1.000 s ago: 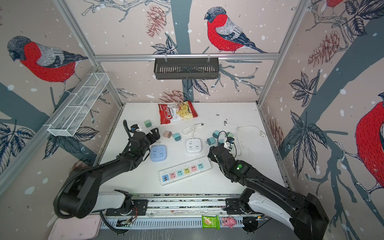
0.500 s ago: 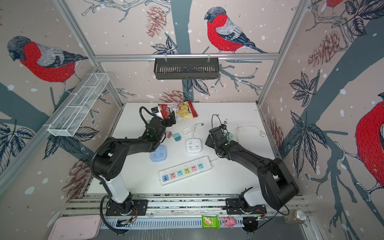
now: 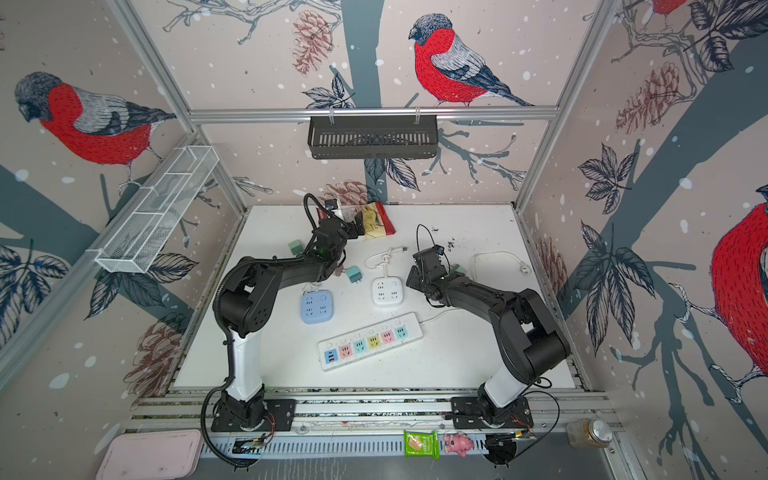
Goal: Insert the plug
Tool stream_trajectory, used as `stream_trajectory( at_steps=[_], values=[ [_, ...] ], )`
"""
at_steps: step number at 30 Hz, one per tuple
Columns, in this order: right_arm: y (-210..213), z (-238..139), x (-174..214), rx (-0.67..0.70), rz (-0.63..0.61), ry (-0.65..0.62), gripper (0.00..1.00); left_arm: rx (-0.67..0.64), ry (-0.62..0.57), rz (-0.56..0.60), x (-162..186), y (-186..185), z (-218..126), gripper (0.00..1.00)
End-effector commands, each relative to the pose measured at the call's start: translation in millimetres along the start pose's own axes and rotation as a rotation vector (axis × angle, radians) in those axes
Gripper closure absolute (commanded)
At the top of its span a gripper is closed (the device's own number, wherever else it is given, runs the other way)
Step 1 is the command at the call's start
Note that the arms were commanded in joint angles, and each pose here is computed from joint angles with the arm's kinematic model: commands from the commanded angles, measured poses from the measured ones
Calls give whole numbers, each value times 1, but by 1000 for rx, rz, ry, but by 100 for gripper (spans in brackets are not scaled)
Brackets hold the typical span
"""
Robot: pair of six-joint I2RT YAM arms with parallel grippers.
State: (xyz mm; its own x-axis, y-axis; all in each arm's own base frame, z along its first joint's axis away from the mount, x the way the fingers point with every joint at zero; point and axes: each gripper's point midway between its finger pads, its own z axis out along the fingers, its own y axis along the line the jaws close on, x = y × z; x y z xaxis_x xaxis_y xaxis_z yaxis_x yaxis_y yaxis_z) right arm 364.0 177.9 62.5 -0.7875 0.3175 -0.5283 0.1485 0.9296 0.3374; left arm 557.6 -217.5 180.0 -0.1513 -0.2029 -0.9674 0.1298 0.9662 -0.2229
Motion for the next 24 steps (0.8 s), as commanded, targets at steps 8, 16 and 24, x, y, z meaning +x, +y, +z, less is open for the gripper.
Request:
stream_trajectory(
  at_steps=[8, 16, 24],
  values=[
    [1, 7, -7, 19, -3, 0, 32, -5, -52, -15, -10, 4, -11, 2],
    [-5, 4, 7, 17, 34, 15, 31, 31, -62, -49, -21, 1, -30, 2],
    [-2, 5, 22, 2, 40, 25, 26, 4, -20, -82, -20, 13, -57, 2]
  ],
)
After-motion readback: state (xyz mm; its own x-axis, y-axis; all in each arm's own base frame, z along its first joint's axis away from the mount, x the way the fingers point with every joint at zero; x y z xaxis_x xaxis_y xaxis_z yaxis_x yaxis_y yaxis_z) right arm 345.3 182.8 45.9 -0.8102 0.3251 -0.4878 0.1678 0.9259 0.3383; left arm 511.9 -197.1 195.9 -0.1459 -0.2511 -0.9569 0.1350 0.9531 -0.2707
